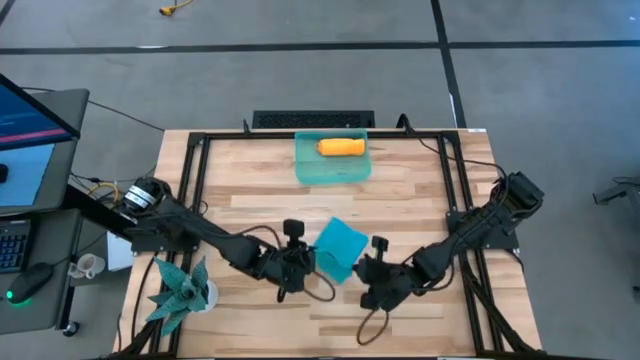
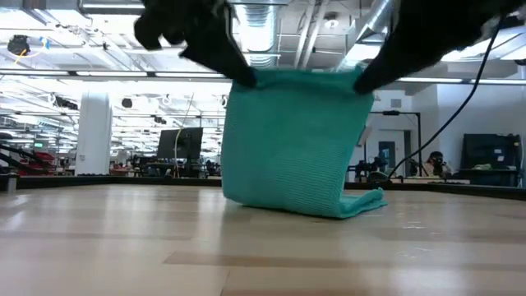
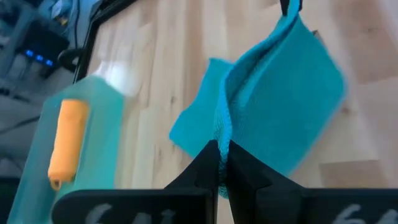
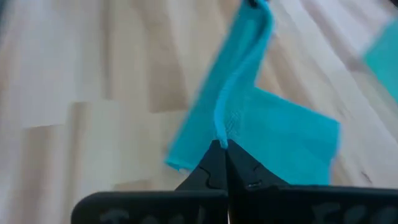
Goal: Roll microfiber towels into tight, uniform cylinder then place into a basket
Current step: Roll the blue microfiber cloth on the table
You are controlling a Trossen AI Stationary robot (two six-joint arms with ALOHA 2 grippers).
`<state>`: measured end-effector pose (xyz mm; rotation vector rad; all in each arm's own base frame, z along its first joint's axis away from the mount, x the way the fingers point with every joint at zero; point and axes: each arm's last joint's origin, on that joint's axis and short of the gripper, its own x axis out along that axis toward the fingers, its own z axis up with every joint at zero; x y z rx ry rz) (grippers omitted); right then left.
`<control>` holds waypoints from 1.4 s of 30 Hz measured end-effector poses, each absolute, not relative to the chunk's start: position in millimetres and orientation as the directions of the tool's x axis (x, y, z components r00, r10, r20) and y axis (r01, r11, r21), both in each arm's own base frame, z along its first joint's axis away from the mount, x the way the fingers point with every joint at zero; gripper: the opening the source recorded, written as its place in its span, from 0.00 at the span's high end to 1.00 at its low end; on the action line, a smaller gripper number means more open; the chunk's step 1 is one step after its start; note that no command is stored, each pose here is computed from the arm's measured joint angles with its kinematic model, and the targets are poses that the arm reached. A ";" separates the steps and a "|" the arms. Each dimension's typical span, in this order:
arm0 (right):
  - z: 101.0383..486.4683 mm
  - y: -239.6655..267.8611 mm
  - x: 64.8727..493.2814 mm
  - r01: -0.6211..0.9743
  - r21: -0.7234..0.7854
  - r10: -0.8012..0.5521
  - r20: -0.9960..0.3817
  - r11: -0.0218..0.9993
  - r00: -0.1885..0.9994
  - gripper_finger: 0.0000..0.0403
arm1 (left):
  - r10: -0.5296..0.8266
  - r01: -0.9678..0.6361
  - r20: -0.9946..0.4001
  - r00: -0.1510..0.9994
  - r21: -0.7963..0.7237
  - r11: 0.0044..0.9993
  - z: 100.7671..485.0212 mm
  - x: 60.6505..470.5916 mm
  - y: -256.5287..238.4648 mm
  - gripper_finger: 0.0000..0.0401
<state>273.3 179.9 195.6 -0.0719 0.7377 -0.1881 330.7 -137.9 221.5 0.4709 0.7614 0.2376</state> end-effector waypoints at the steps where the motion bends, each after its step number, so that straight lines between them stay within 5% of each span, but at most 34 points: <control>1: 193.6 176.4 274.0 0.169 -0.139 -0.219 -0.669 0.976 0.710 0.99 | 0.383 -0.051 -0.608 0.695 0.490 0.870 219.4 331.6 -133.1 0.98; 21: 147.7 122.1 264.0 0.463 -0.108 -0.380 -0.745 0.880 0.548 0.99 | 0.499 -0.181 -0.591 0.634 0.514 0.838 169.2 378.0 -76.7 0.98; 42: 127.4 96.3 256.6 0.558 -0.103 -0.427 -0.760 0.823 0.490 0.99 | 0.438 -0.147 -0.625 0.647 0.460 0.875 161.2 384.6 -70.2 0.98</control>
